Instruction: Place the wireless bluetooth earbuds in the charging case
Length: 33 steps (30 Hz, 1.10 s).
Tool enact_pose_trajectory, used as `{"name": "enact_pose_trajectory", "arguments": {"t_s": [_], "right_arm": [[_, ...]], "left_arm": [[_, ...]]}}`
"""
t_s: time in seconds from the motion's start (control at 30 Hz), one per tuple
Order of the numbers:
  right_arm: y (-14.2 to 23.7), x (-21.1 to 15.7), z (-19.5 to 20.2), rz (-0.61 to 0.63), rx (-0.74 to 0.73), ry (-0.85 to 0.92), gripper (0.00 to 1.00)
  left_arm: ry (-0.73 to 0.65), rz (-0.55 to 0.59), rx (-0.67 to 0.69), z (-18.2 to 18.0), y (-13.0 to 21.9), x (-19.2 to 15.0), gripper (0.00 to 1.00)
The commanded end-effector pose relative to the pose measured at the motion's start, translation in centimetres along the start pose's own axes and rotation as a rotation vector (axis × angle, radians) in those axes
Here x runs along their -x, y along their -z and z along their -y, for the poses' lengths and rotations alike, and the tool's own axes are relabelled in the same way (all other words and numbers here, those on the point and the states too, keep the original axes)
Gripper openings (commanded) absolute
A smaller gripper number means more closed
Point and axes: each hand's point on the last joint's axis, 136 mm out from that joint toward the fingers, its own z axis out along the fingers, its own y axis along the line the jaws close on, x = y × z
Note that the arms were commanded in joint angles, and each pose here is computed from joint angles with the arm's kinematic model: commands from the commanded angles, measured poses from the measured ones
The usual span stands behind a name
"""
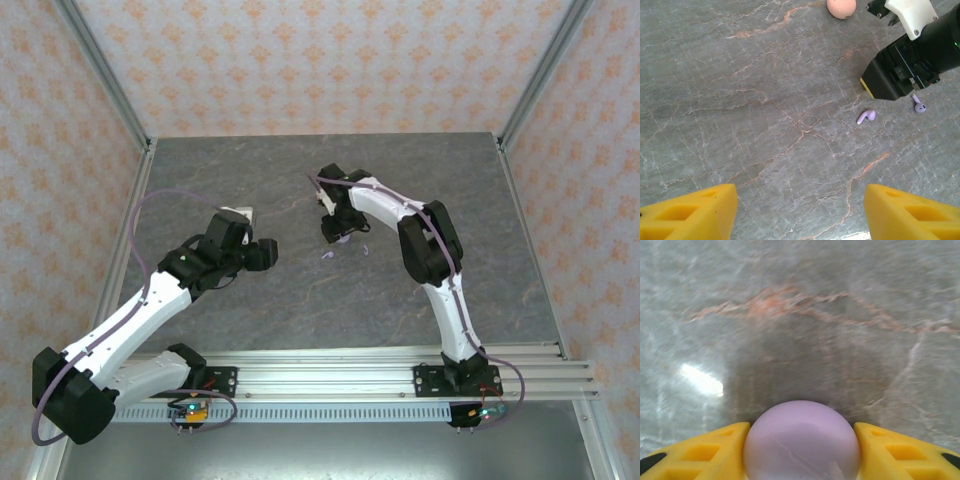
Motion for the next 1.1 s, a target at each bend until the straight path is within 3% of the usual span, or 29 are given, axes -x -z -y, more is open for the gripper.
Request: {"name": "enact_pose_trajectory", "arguments": {"t_s": [0.0, 0.2, 0.4, 0.67, 0.83, 1.07], "right_arm": [[0.0, -1.3, -1.1, -0.035, 0.051, 0.058, 0.54], [0.0, -1.1, -0.1, -0.023, -0.007, 0.029, 0.63], [2.4, 0.1, 0.4, 0.069, 0.005, -0.075, 0.68], [7.5, 0.5, 2.1, 0.286, 0.203, -0.362, 0.69], [7.7, -1.0, 3.3, 0.299, 0.310, -0.535, 0.68], [6.7, -1.9, 3.2, 0.278, 0.375, -0.631, 0.65]], "left_arm": [[0.014, -0.003, -0.010, 0.0, 0.0, -0.3, 0.68], [0.015, -0.008, -0.014, 0.1, -0.2, -0.4, 0.68], [0.030, -0.035, -0.042, 0.9, -1.5, -0.6, 0.69], [0.102, -0.102, -0.158, 3.7, -5.2, 0.6, 0.69], [0.177, -0.142, -0.180, 4.6, -8.6, 1.8, 0.67], [0.201, -0.172, -0.248, 6.8, -13.1, 3.2, 0.64]]}}
